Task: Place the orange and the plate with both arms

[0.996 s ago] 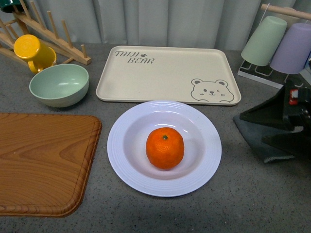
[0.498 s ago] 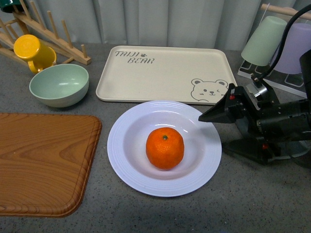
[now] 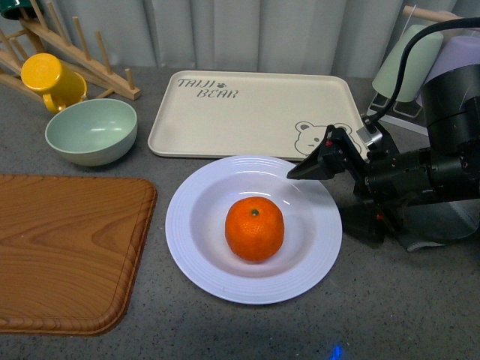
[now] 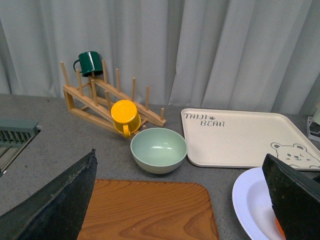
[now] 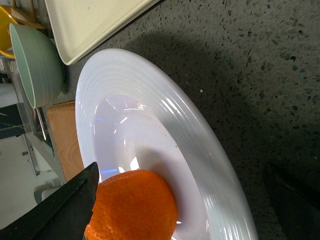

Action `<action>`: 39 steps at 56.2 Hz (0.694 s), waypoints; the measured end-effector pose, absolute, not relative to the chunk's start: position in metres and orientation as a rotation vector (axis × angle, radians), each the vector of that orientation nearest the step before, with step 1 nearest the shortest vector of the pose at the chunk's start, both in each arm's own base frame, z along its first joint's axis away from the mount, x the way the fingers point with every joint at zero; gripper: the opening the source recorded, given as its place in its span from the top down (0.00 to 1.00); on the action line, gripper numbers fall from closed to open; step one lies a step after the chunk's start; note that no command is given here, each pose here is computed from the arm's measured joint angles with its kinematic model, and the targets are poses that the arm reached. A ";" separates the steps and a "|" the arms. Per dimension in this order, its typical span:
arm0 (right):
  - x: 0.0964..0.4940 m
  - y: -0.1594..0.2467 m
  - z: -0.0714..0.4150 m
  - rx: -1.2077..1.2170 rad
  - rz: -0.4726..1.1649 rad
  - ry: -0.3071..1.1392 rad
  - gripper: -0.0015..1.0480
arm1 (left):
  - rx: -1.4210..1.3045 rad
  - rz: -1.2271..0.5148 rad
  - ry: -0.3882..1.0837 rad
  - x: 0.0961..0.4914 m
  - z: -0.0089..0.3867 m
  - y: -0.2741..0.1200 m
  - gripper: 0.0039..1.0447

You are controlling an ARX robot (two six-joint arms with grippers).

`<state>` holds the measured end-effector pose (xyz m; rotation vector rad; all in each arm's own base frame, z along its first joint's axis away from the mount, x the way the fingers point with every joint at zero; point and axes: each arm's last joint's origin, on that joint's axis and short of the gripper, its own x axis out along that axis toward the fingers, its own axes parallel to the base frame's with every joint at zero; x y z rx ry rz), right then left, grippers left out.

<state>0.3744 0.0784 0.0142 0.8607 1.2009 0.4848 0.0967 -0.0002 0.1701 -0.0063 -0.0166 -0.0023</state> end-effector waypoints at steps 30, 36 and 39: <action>0.370 0.082 0.007 0.856 0.480 1.246 0.81 | -0.006 -0.002 -0.017 0.097 0.170 0.000 0.06; 0.370 0.083 0.008 0.869 0.519 1.253 0.93 | -0.006 -0.002 -0.017 0.097 0.170 0.000 0.06; 0.372 0.083 0.011 0.873 0.538 1.244 0.97 | -0.006 -0.002 -0.017 0.097 0.170 0.000 0.06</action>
